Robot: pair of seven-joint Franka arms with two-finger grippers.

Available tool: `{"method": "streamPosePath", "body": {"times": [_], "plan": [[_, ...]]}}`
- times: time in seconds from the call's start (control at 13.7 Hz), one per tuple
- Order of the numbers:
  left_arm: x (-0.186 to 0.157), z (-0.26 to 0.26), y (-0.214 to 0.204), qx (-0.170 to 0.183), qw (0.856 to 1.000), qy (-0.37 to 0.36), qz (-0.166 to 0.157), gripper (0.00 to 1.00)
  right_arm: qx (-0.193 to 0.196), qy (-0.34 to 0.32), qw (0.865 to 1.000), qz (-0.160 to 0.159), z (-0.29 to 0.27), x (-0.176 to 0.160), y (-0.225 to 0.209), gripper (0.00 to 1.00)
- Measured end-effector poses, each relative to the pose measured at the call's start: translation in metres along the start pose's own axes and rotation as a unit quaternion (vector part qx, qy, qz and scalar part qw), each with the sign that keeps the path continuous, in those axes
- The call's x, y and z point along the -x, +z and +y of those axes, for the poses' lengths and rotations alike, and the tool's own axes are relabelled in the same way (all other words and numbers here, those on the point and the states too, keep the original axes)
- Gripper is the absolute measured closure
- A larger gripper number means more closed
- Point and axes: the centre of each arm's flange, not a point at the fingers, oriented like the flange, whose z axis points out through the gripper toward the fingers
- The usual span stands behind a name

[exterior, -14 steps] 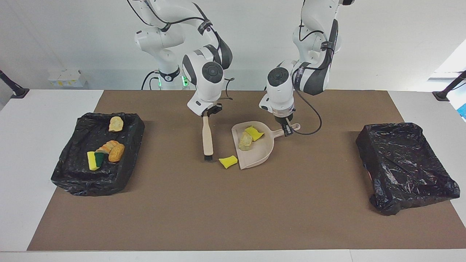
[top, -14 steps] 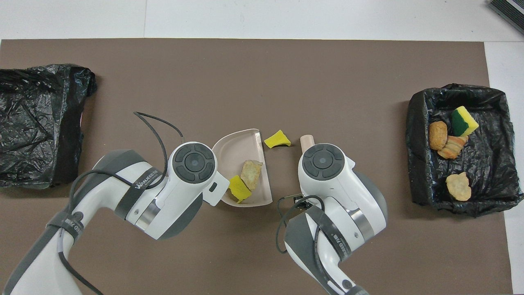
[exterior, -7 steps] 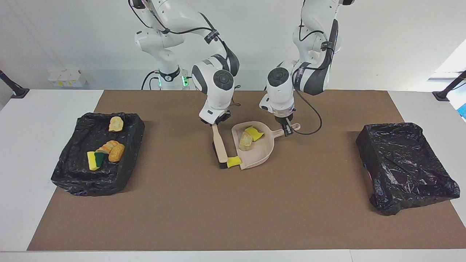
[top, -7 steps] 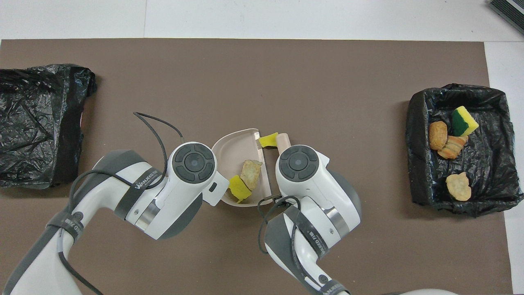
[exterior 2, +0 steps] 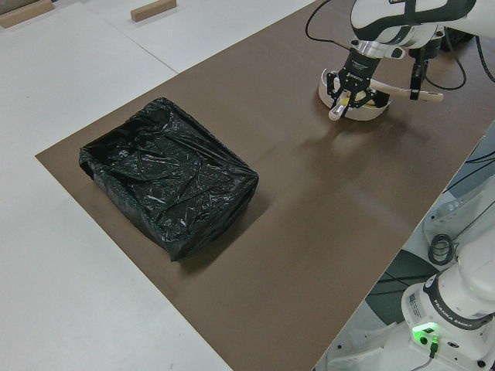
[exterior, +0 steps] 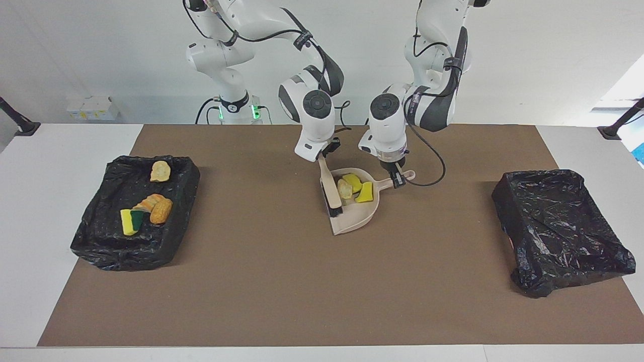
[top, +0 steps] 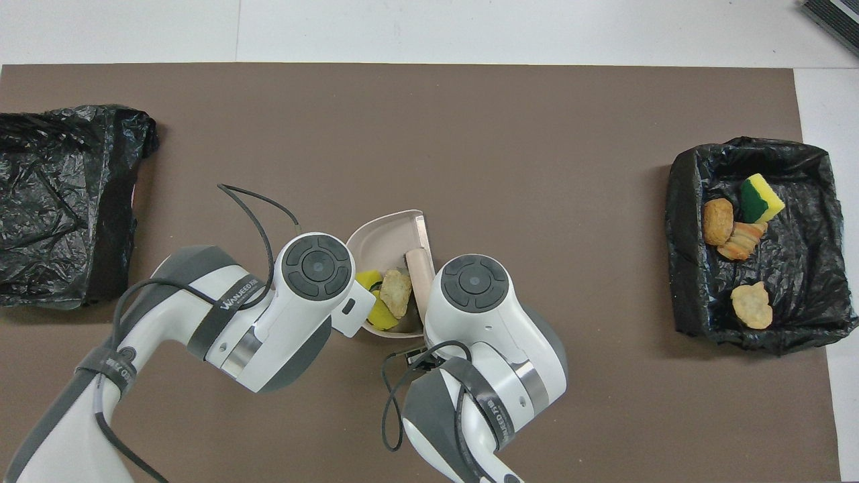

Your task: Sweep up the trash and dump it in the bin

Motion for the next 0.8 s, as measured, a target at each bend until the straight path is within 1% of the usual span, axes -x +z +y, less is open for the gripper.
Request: {"method": "streamPosePath", "body": {"times": [0.15, 0.22, 0.51, 0.66, 0.8], "plan": [[0.002, -0.003, 0.000, -0.001, 1.000, 0.011, 0.001, 0.69, 0.009, 0.004, 1.000, -0.023, 0.008, 0.013, -0.014, 0.74], [0.005, -0.006, -0.001, -0.002, 1.000, 0.020, 0.003, 0.69, 0.011, 0.011, 0.999, -0.031, 0.020, 0.019, -0.027, 0.74], [0.037, -0.031, -0.017, -0.013, 0.999, 0.040, 0.015, 0.69, 0.013, 0.037, 0.998, -0.044, 0.063, 0.046, -0.080, 0.74], [0.059, -0.041, -0.035, -0.024, 0.998, 0.050, 0.026, 0.69, 0.017, 0.039, 0.998, -0.043, 0.062, 0.059, -0.086, 0.74], [0.091, -0.048, -0.056, -0.025, 0.997, 0.057, 0.043, 0.69, 0.025, 0.040, 0.998, -0.032, 0.041, 0.068, -0.075, 0.74]]}}
